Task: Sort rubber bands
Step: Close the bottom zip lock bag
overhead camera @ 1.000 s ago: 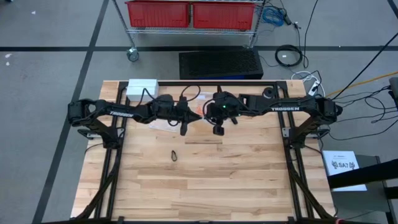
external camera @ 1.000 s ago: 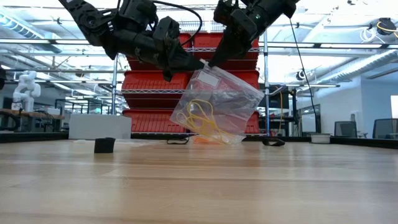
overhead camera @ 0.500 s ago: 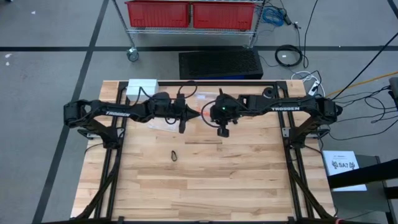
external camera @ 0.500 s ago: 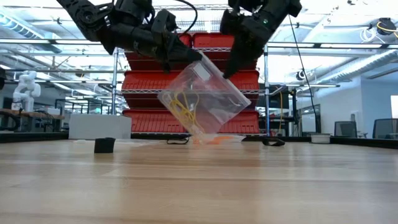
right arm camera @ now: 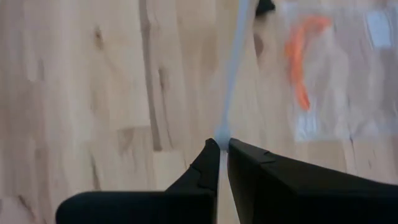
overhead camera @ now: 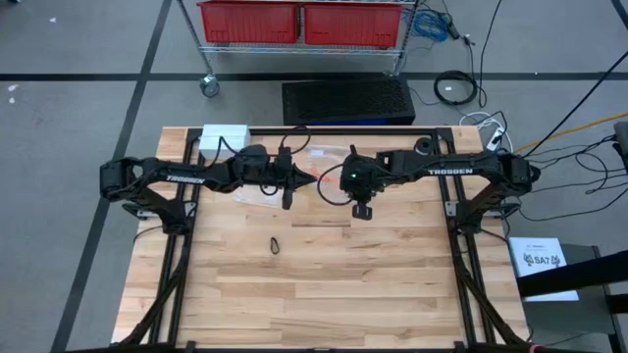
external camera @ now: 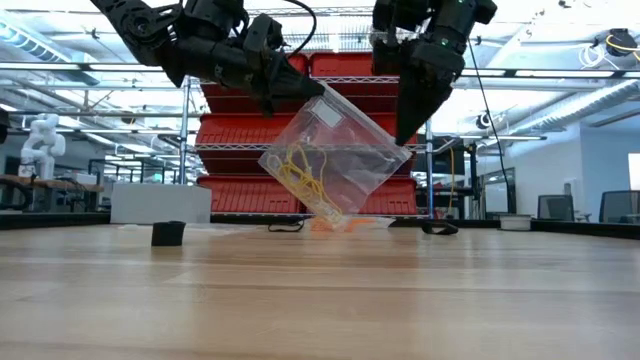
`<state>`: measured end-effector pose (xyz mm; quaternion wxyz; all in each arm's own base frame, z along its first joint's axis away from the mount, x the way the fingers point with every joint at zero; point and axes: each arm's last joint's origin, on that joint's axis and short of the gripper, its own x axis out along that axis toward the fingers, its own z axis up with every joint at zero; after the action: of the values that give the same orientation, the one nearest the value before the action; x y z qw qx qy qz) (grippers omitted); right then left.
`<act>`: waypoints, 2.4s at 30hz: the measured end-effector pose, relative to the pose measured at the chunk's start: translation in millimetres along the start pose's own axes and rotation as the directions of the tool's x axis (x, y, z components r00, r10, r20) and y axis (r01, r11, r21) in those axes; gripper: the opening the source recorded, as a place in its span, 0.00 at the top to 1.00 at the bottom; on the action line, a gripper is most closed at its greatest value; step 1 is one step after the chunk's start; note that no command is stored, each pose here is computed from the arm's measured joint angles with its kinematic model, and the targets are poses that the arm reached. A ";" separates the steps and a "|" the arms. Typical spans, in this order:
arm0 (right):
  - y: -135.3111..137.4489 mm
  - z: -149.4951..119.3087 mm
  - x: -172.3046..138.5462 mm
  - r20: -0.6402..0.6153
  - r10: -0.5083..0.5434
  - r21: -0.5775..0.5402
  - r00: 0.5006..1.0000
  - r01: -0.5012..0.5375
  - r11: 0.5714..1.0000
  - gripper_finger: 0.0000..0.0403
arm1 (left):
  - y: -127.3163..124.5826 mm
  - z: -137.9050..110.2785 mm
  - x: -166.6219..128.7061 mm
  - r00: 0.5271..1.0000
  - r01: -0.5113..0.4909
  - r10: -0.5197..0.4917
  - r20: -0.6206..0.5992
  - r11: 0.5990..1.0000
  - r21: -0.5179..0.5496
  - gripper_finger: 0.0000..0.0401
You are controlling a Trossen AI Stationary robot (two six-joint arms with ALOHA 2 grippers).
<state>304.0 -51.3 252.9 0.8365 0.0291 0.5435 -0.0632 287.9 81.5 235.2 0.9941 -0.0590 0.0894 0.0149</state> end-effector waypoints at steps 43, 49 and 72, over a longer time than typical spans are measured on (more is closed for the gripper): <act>22.6 -117.4 32.6 0.717 -0.146 0.415 0.682 -0.249 0.875 0.40 | -22.3 9.0 -3.4 0.997 0.075 -0.076 0.034 0.997 0.025 1.00; 24.1 -105.3 30.6 0.809 -0.137 0.306 0.572 -0.210 0.929 0.44 | -23.0 12.4 -5.8 0.996 0.076 -0.077 0.050 0.997 0.029 1.00; 14.3 -94.1 0.2 0.834 -0.238 0.349 0.498 -0.142 0.926 0.99 | 3.5 10.0 -11.2 0.986 -0.164 0.163 0.024 0.984 0.068 0.82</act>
<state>220.8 -26.0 214.0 0.9709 0.1363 0.0292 -0.1949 278.6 85.9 246.5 0.9918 -0.0168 0.0853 0.0939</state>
